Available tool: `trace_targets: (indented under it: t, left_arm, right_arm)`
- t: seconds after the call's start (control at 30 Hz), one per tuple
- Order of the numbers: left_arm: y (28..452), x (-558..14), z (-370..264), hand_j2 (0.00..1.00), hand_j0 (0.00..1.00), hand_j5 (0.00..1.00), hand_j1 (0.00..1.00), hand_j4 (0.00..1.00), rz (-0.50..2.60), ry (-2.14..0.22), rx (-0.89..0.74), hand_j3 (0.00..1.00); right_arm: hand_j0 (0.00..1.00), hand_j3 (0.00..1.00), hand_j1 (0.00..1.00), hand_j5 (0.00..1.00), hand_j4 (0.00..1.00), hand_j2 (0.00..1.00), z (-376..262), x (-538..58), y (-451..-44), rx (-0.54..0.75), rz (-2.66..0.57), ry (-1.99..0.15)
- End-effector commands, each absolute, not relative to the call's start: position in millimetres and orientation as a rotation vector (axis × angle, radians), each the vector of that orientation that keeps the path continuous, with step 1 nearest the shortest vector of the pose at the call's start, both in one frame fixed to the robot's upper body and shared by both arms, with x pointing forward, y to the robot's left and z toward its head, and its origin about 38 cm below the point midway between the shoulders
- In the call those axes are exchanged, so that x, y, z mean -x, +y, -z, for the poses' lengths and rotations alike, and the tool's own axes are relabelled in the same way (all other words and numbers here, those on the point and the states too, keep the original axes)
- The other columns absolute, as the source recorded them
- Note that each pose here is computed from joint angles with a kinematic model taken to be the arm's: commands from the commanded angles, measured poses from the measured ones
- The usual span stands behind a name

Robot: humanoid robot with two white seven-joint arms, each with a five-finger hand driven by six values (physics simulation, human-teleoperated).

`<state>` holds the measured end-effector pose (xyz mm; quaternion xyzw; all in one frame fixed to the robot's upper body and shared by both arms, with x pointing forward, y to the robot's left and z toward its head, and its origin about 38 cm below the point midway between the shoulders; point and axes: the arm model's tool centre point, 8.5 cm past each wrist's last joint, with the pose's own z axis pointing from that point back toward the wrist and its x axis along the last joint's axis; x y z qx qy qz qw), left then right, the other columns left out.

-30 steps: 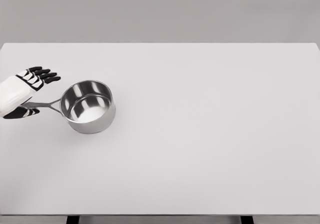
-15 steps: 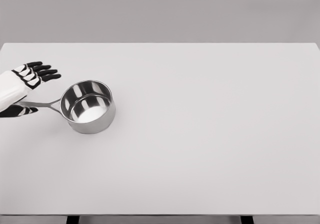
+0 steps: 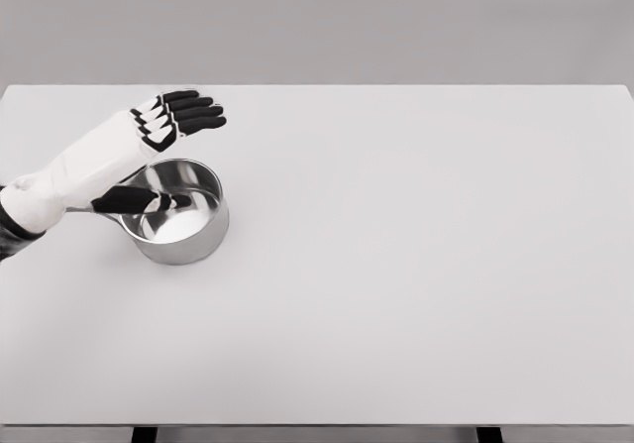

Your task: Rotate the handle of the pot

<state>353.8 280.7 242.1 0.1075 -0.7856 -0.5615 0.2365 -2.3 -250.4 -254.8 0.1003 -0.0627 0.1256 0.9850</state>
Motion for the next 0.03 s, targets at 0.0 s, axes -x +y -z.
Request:
trace_targets:
  t: [0.0]
  left_arm:
    - [271.8, -349.5, -229.0, 1.00, 1.00, 1.00, 1.00, 1.00, 1.540, -2.138, -0.231, 1.00]
  right_arm:
    - [1.00, 1.00, 1.00, 1.00, 1.00, 1.00, 254.8, 2.3, -250.4, -0.202, -0.253, -0.126]
